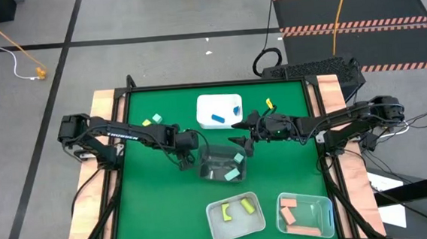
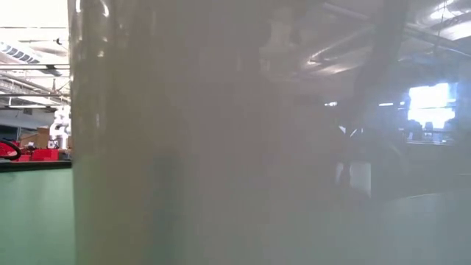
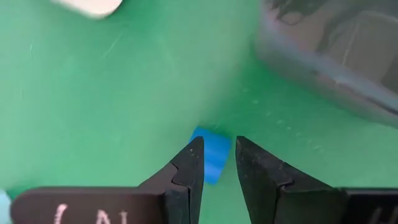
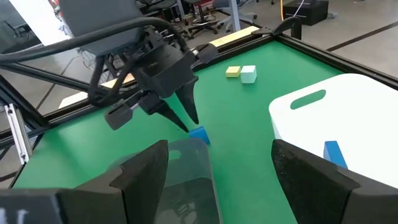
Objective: Sort & place blocks by color
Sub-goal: Put the blue block into the white bin
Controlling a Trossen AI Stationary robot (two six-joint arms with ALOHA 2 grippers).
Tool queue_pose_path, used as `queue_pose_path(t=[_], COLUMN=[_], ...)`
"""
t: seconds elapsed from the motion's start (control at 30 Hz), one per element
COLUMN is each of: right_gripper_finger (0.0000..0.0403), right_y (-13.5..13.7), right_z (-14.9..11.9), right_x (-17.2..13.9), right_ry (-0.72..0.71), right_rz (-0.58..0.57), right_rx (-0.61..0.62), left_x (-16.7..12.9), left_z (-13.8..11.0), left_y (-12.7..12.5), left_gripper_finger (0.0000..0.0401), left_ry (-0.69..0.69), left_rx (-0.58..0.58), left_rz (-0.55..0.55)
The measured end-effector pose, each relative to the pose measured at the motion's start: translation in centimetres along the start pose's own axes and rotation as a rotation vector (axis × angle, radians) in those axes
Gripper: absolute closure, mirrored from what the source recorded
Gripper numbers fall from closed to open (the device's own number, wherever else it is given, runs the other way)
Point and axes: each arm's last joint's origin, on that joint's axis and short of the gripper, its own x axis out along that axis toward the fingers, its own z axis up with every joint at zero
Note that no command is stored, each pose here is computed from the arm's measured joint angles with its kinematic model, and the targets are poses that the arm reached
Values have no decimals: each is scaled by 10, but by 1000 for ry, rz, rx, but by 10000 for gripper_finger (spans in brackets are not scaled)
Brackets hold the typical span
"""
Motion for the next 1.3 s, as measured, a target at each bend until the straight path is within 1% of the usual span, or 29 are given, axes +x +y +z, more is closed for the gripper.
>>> queue_pose_path(t=[0.07, 0.1, 0.13, 0.2, 0.23, 0.3, 0.47, 0.63, 0.7, 0.8, 0.93, 1.07, 1.2, 1.3], right_gripper_finger=[125, 125, 125, 125, 125, 125, 125, 125, 125, 125, 125, 125, 125, 125], right_y=[0, 0, 0, 0, 0, 0, 0, 0, 0, 0, 0, 0, 0, 0], right_z=[0, 0, 0, 0, 0, 0, 0, 0, 0, 0, 0, 0, 0, 0], right_x=[0, 0, 0, 0, 0, 0, 0, 0, 0, 0, 0, 0, 0, 0], right_ry=[0, 0, 0, 0, 0, 0, 0, 0, 0, 0, 0, 0, 0, 0], right_rz=[0, 0, 0, 0, 0, 0, 0, 0, 0, 0, 0, 0, 0, 0], right_rx=[0, 0, 0, 0, 0, 0, 0, 0, 0, 0, 0, 0, 0, 0], left_x=[0, 0, 0, 0, 0, 0, 0, 0, 0, 3, 22, 37, 41, 41], left_z=[0, 1, 1, 2, 3, 4, 5, 5, 5, 2, -14, -29, -33, -33], left_y=[0, 0, 0, -1, 0, 0, -1, -1, -1, -1, 0, 2, 3, 3], left_gripper_finger=[312, 320, 334, 375, 388, 388, 353, 297, 272, 235, 196, 174, 173, 175], left_ry=[2, -7, -18, -29, -32, -48, -59, -54, -52, -53, -53, -67, -69, -69], left_rx=[-31, -33, -33, -20, -15, -2, 7, 15, 50, 135, 224, 266, 270, 301], left_rz=[5, 4, 6, 5, 6, 10, 11, 13, 14, 13, -12, -8, -2, 0])
